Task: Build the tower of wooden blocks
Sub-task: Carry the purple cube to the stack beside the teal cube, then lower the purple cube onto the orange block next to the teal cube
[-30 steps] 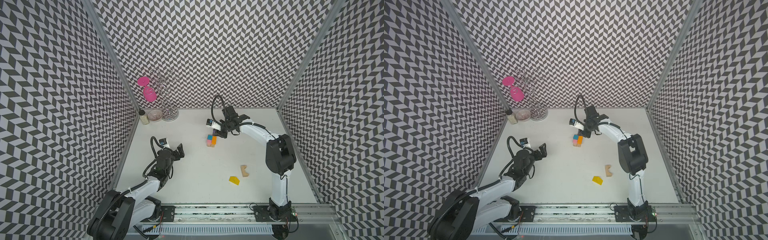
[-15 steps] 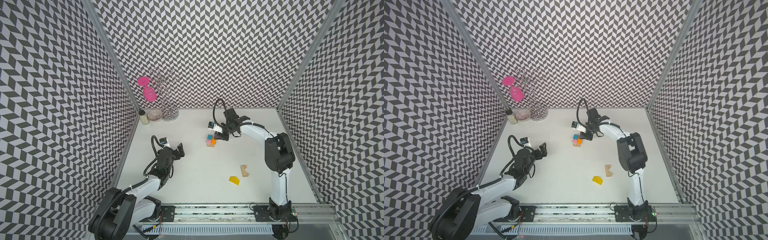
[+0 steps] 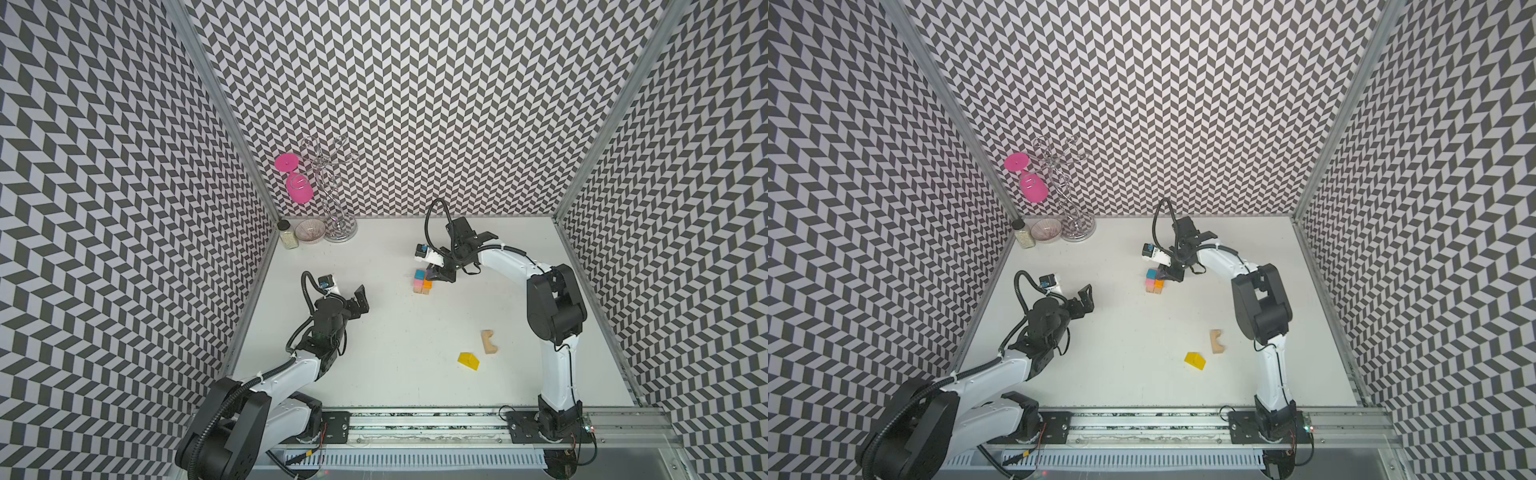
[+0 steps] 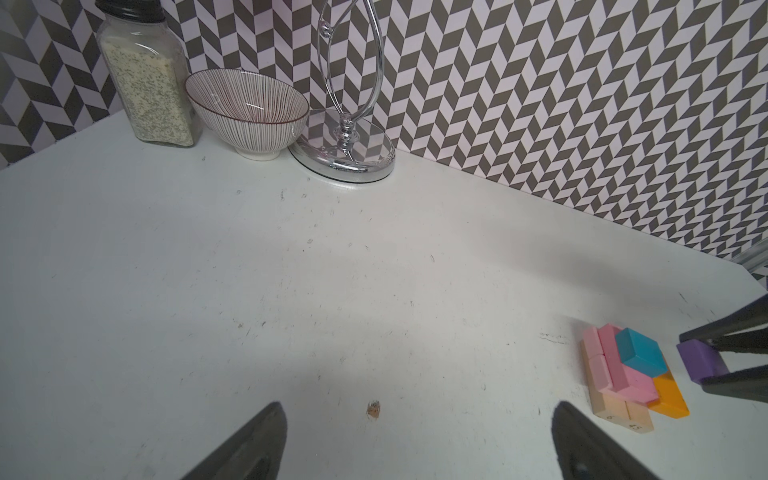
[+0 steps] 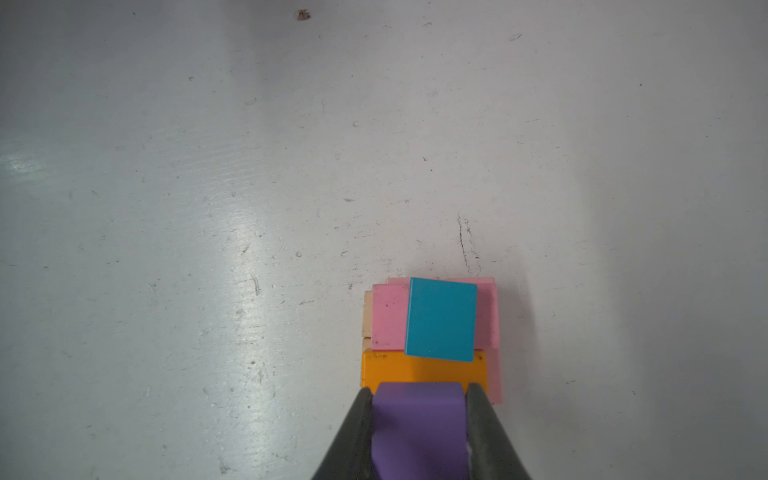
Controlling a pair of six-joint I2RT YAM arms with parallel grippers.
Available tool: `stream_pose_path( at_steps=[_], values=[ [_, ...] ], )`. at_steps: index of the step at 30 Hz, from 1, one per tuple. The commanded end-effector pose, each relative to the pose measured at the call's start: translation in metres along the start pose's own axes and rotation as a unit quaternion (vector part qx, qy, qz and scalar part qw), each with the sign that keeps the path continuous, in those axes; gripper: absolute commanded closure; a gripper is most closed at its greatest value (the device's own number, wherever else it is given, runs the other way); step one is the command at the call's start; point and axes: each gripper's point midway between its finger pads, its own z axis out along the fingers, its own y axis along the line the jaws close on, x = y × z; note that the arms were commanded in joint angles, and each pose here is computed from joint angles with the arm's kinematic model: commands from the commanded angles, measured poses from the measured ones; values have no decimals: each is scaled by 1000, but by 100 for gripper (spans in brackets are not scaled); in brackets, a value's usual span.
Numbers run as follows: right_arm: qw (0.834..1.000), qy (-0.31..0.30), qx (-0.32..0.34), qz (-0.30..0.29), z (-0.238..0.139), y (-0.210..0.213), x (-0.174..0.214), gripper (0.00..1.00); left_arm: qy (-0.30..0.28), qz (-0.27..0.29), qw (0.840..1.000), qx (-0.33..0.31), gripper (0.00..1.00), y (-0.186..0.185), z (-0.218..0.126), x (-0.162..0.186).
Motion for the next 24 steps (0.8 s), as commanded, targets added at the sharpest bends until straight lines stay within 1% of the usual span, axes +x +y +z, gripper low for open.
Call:
stream_pose_path(
  at_steps=[1, 10, 16, 24],
  values=[
    [1000, -13, -8, -6, 3, -2, -6, 96, -17, -7, 1000, 1, 0, -1, -1, -10],
    [1000, -11, -13, 4, 9, -4, -5, 91, -17, -7, 1000, 3, 0, -1, -1, -10],
    [1000, -8, -10, 10, 10, -7, -5, 90, -18, -7, 1000, 5, 0, -2, -2, -10],
    [1000, -2, -2, 13, 14, -11, -1, 84, -17, -7, 1000, 5, 0, -2, -2, -10]
  ],
)
